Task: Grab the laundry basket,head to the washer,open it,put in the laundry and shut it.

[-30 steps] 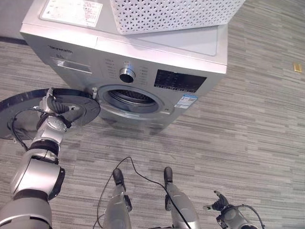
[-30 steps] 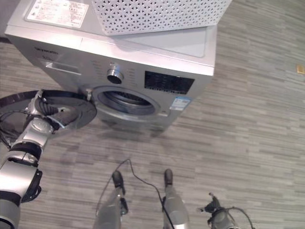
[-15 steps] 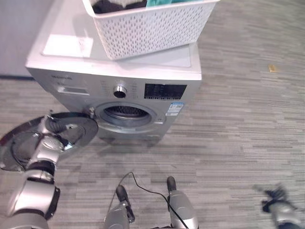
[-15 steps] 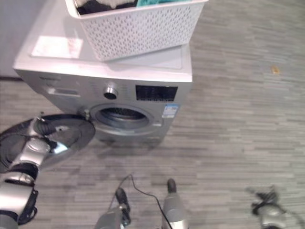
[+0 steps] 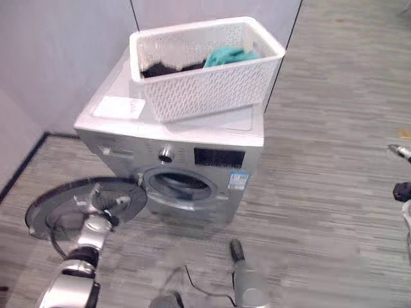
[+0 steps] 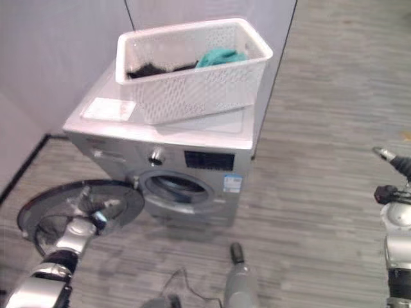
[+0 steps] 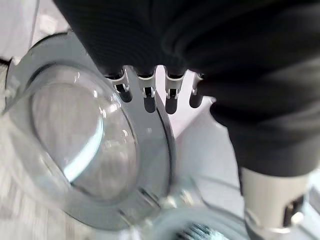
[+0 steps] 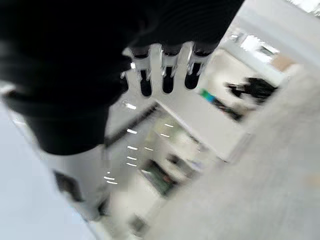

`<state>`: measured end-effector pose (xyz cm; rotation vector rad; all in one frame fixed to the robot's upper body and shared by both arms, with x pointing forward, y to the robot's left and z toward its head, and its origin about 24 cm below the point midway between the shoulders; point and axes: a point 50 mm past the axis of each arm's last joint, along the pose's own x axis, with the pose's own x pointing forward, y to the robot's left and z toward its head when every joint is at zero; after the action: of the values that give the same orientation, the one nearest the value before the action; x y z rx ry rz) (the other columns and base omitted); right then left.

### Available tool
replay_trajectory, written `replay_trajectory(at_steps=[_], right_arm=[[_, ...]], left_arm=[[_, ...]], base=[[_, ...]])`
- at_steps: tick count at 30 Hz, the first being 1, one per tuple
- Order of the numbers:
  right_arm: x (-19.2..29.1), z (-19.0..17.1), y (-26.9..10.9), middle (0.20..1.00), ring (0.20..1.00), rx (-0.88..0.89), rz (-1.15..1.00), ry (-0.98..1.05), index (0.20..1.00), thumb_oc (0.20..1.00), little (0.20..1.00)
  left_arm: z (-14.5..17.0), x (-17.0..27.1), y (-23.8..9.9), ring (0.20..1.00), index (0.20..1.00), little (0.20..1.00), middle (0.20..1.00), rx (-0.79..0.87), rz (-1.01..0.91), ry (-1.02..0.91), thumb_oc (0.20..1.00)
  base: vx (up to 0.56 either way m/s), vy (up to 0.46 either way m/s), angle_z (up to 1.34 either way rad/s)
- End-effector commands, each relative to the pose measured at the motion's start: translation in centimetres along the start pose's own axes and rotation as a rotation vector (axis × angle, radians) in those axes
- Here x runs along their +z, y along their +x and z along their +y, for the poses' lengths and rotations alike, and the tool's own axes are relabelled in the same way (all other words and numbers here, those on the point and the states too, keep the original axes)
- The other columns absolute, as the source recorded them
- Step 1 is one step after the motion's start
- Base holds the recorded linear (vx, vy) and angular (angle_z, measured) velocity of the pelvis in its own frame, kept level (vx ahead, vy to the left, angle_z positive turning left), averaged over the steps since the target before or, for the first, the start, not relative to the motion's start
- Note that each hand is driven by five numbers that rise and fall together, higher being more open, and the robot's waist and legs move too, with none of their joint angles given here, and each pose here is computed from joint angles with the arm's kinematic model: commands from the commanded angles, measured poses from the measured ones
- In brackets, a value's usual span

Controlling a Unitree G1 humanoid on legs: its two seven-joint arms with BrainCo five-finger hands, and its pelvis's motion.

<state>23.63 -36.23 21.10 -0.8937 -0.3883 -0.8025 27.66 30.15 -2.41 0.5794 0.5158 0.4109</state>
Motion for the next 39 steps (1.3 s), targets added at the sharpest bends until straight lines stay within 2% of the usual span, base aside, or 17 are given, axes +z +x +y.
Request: replay_trajectory(at_steps=[1, 2, 5, 10, 16, 20, 23, 30, 33, 39], right_arm=[[7.8, -3.1, 3.8, 1.0, 1.0, -0.156, -0.356, 0.144, 1.0, 1.0, 1.0], [7.9, -3.0, 3.9, 1.0, 1.0, -0.156, -0.358, 0.147, 1.0, 1.0, 1.0], [12.1, -2.9, 4.9, 1.0, 1.0, -0.149, -0.504, 0.286, 1.0, 1.0, 1.0], [15.4, -1.7, 5.4, 1.0, 1.0, 0.006, -0.623, 0.246, 1.0, 1.0, 1.0], [15.5, 2.8, 5.9, 1.0, 1.0, 0.267, -0.542, 0.274, 1.0, 1.0, 1.0], [16.7, 7.2, 6.4, 1.0, 1.0, 0.502, -0.507, 0.205, 1.0, 1.0, 1.0], [17.2, 8.7, 6.9, 1.0, 1.0, 0.592, -0.49, 0.16, 1.0, 1.0, 1.0], [17.4, 9.0, 9.5, 1.0, 1.0, 0.664, -0.414, 0.06, 1.0, 1.0, 1.0], [16.2, 8.8, 11.5, 1.0, 1.0, 0.683, -0.294, -0.01, 1.0, 1.0, 1.0], [14.9, 9.9, 11.6, 1.0, 1.0, 0.76, -0.207, -0.071, 1.0, 1.0, 1.0]], left_arm=[[4.8, 0.9, 1.0, 1.0, 1.0, 1.0, 1.0, 0.112, -0.045, -0.007, 1.0], [4.8, 0.9, 1.0, 1.0, 1.0, 1.0, 1.0, 0.115, -0.045, -0.009, 1.0], [5.2, 0.5, 1.0, 1.0, 1.0, 1.0, 1.0, 0.128, -0.028, -0.009, 1.0], [3.9, 0.3, 0.7, 1.0, 1.0, 1.0, 1.0, 0.063, -0.033, -0.017, 1.0], [2.1, -2.1, -0.1, 1.0, 1.0, 1.0, 1.0, -0.025, 0.024, 0.033, 1.0], [2.7, -4.1, -0.9, 1.0, 1.0, 1.0, 1.0, -0.045, 0.055, 0.028, 1.0], [2.8, -5.2, -1.3, 1.0, 1.0, 1.0, 1.0, -0.053, 0.081, 0.019, 1.0], [2.2, -6.6, -2.1, 1.0, 1.0, 1.0, 1.0, -0.093, 0.106, -0.011, 1.0], [1.1, -7.9, -2.8, 1.0, 1.0, 1.0, 1.0, -0.136, 0.154, -0.024, 1.0], [0.4, -8.7, -3.2, 1.0, 1.0, 1.0, 1.0, -0.167, 0.188, -0.048, 1.0]], base=[[0.19, -0.453, 0.55], [0.12, -0.448, 0.57], [0.13, -0.24, 0.09], [0.26, 0.128, 0.36], [0.16, 0.162, -0.03], [0.11, 0.15, -0.32], [0.05, 0.069, -0.34], [0.02, 0.012, 0.06], [0.03, -0.015, 0.02], [0.01, -0.017, 0.09]])
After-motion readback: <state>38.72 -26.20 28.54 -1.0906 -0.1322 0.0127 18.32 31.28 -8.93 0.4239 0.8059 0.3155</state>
